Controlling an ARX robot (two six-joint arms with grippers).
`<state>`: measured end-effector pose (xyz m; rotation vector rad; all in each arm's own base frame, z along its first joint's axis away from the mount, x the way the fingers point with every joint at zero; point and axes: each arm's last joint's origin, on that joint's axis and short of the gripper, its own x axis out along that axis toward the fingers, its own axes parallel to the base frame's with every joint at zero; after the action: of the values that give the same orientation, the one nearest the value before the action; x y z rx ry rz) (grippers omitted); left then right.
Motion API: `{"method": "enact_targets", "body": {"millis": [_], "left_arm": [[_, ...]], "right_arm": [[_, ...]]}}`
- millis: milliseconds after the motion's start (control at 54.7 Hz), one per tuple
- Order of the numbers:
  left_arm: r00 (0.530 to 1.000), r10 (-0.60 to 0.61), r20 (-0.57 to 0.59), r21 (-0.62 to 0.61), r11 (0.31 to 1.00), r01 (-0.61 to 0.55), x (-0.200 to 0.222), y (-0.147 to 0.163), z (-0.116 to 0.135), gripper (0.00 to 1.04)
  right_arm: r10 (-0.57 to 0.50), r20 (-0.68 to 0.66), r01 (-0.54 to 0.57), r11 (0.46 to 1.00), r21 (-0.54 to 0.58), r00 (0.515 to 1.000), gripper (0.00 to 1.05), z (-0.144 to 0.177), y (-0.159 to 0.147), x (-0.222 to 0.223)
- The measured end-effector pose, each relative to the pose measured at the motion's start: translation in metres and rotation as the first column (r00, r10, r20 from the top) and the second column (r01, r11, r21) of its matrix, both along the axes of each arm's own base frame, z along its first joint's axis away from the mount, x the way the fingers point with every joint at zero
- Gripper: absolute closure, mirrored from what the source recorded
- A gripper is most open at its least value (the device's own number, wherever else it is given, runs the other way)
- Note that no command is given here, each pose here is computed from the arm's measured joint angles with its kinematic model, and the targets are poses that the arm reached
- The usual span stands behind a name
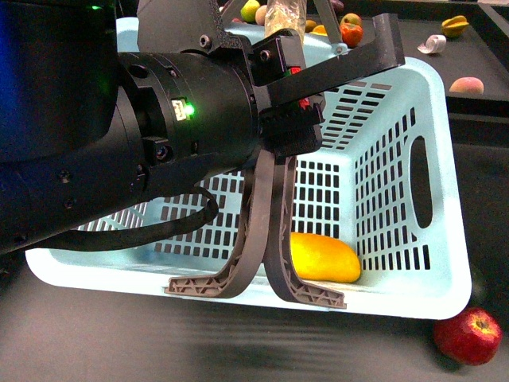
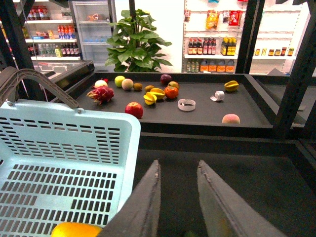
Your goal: Pick mango with right arm and hold basket with left
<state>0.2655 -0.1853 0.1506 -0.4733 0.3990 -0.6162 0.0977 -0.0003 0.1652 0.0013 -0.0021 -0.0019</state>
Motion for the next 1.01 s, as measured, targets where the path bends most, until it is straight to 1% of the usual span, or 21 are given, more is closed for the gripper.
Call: {"method": "enact_targets", "body": {"millis": [183,201,238,256,292,329,402,439,530,585,622,640,731,768,804,841,877,896,932,969,1005], "left_arm": [[1.000,0.000,0.000,0.000,1.000,0.000,0.000,0.000,0.000,0.98],[1.000,0.000,0.000,0.000,1.000,0.000,0.000,0.000,0.000,0.98],[1.000,0.013,0.009,0.011,1.000,-0.013,0.000,0.000,0.000,0.98],[0.999,0.048,0.024,0.033,0.998,-0.049,-0.001,-0.002,0.000,0.98],[0.991,0.118,0.060,0.085,0.989,-0.123,-0.002,-0.003,0.000,0.98],[0.972,0.214,0.097,0.144,0.963,-0.227,-0.003,-0.005,-0.001,0.98],[0.935,0.329,0.133,0.177,0.920,-0.349,-0.003,-0.007,-0.001,0.98],[0.909,0.388,0.150,0.183,0.893,-0.411,0.000,-0.007,0.002,0.98],[0.857,0.492,0.153,0.164,0.842,-0.513,0.007,-0.004,0.008,0.98],[0.810,0.571,0.135,0.138,0.799,-0.586,0.014,0.001,0.011,0.98],[0.764,0.636,0.107,0.118,0.755,-0.645,0.019,0.007,0.012,0.98],[0.754,0.649,0.099,0.111,0.746,-0.656,0.020,0.008,0.012,0.98],[0.661,0.751,0.005,0.036,0.660,-0.750,0.027,0.020,0.010,0.98],[0.634,0.773,-0.030,0.007,0.635,-0.773,0.029,0.023,0.010,0.98],[0.584,0.806,-0.094,-0.057,0.581,-0.812,0.033,0.029,0.009,0.98],[0.556,0.821,-0.132,-0.093,0.548,-0.831,0.036,0.032,0.008,0.98],[0.518,0.836,-0.182,-0.127,0.502,-0.856,0.039,0.035,0.008,0.98],[0.510,0.840,-0.187,-0.125,0.494,-0.860,0.040,0.036,0.007,0.98],[0.478,0.846,-0.238,-0.156,0.452,-0.878,0.044,0.040,0.006,0.98],[0.460,0.847,-0.266,-0.174,0.427,-0.887,0.047,0.043,0.006,0.98],[0.432,0.848,-0.307,-0.201,0.386,-0.900,0.050,0.048,0.004,0.98]], "right_arm": [[0.000,0.000,0.000,1.000,0.000,1.000,0.42,0.000,0.000,0.000],[0.000,0.000,0.000,1.000,0.000,1.000,0.40,0.000,0.000,0.000],[0.000,0.000,0.000,1.000,0.000,1.000,0.33,0.000,0.000,0.000],[0.000,0.000,0.000,1.000,0.000,1.000,0.31,0.000,0.000,0.000],[0.000,0.000,0.000,1.000,0.000,1.000,0.24,0.000,0.000,0.000],[0.000,0.000,0.000,1.000,0.000,1.000,0.19,0.000,0.000,0.000],[0.001,0.000,-0.001,1.000,0.000,1.000,0.07,0.000,0.000,0.000],[0.000,0.000,0.000,1.000,0.001,1.000,0.06,0.000,0.000,0.000],[0.000,0.000,0.000,1.000,0.000,1.000,0.08,0.000,0.000,0.000],[0.000,0.000,0.000,1.000,0.000,1.000,0.08,0.000,0.000,0.000],[0.000,0.000,0.000,1.000,0.000,1.000,0.08,0.000,0.000,0.000],[0.000,0.000,0.000,1.000,0.000,1.000,0.08,0.000,0.000,0.000],[0.000,0.000,0.000,1.000,0.000,1.000,0.08,0.000,0.000,0.000],[0.000,0.000,0.000,1.000,0.000,1.000,0.08,0.000,0.000,0.000],[0.001,0.000,-0.001,1.000,0.000,1.000,0.08,0.000,0.000,0.000],[0.000,0.000,0.000,1.000,0.000,1.000,0.08,0.000,0.000,0.000],[0.000,0.000,0.000,1.000,0.000,1.000,0.08,0.000,0.000,0.000],[0.000,0.000,0.000,1.000,0.000,1.000,0.08,0.000,0.000,0.000],[0.000,0.001,0.000,1.000,0.000,1.000,0.08,0.000,0.000,0.000],[0.000,0.001,0.000,1.000,0.000,1.000,0.08,0.000,0.000,0.000],[0.000,0.001,0.000,1.000,0.000,1.000,0.08,0.000,0.000,0.000]]}}
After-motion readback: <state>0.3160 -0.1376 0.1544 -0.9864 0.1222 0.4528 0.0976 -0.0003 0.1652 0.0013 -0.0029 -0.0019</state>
